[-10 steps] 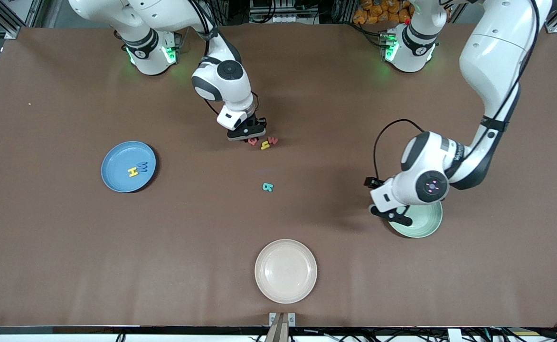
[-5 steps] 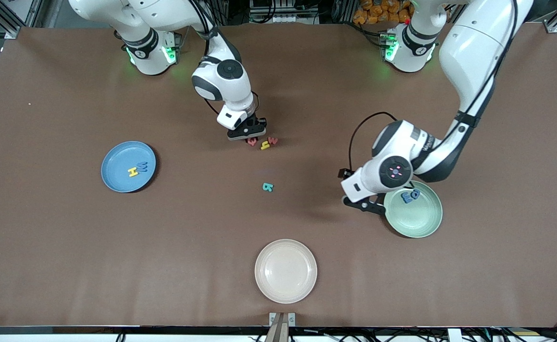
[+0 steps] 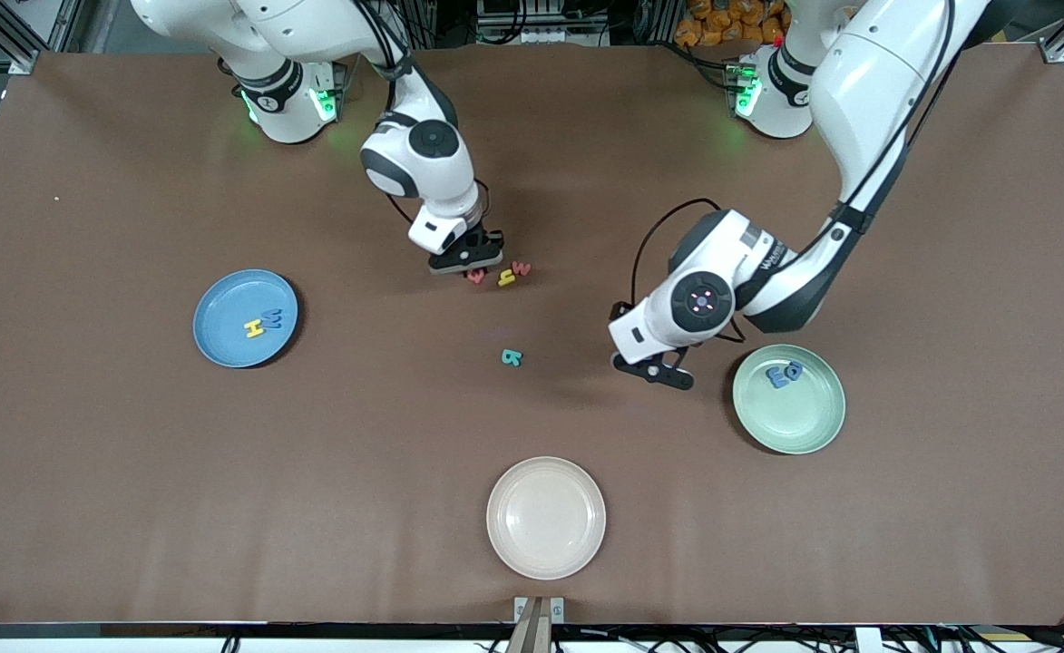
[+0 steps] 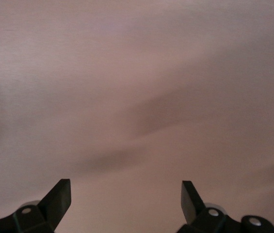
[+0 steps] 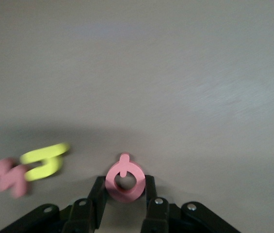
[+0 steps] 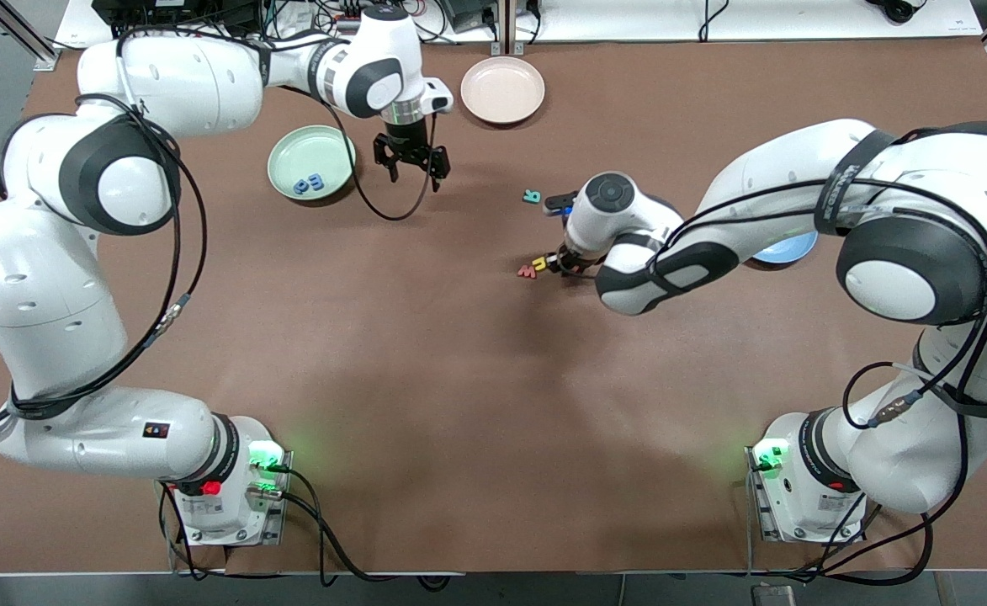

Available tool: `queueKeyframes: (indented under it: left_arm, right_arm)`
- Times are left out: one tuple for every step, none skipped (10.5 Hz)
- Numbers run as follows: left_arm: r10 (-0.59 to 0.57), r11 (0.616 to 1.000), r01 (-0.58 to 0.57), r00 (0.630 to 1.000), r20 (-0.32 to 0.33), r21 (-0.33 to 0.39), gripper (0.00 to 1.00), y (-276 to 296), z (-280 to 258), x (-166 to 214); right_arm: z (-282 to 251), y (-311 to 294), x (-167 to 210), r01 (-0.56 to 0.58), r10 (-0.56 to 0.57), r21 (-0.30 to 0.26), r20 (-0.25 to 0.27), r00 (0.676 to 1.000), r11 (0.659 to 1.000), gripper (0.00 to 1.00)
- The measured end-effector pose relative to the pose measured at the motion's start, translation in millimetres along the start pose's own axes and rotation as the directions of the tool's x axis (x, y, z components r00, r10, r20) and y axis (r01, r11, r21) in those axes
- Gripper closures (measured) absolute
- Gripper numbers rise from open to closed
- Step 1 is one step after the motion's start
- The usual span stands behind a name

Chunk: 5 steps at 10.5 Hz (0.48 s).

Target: Sort uppercase to blue plate, lowercase to green plate

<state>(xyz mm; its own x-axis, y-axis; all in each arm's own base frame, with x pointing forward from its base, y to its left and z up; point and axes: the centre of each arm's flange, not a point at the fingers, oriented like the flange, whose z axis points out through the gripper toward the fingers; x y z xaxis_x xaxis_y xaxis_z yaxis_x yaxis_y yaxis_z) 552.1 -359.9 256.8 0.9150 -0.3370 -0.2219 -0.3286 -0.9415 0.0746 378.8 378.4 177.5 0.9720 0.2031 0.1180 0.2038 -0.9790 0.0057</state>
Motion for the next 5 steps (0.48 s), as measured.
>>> queueKeyframes:
  left_arm:
    - [0.023,1.0,-0.023,1.0,-0.004,0.003,0.0,15,-1,-3]
    - [0.053,0.999,-0.053,0.999,-0.01,0.014,0.0,30,-1,-7]
    - [0.083,0.996,-0.082,0.996,-0.017,0.031,0.0,43,1,-10]
    - [0.102,0.994,-0.102,0.995,-0.021,0.038,0.0,54,1,-13]
    - [0.118,0.992,-0.117,0.993,-0.024,0.036,0.0,64,0,-16]
  right_arm:
    - [-1,24,15,0.026,-0.025,-0.024,0.012,1.0,0.999,0.63]
    - [-5,47,27,0.057,-0.055,-0.047,0.025,0.998,0.997,0.63]
    - [-9,69,37,0.096,-0.093,-0.068,0.043,0.995,0.993,0.63]
    - [-15,92,46,0.14,-0.133,-0.091,0.073,0.988,0.986,0.63]
    - [-21,119,54,0.19,-0.177,-0.113,0.113,0.978,0.975,0.63]
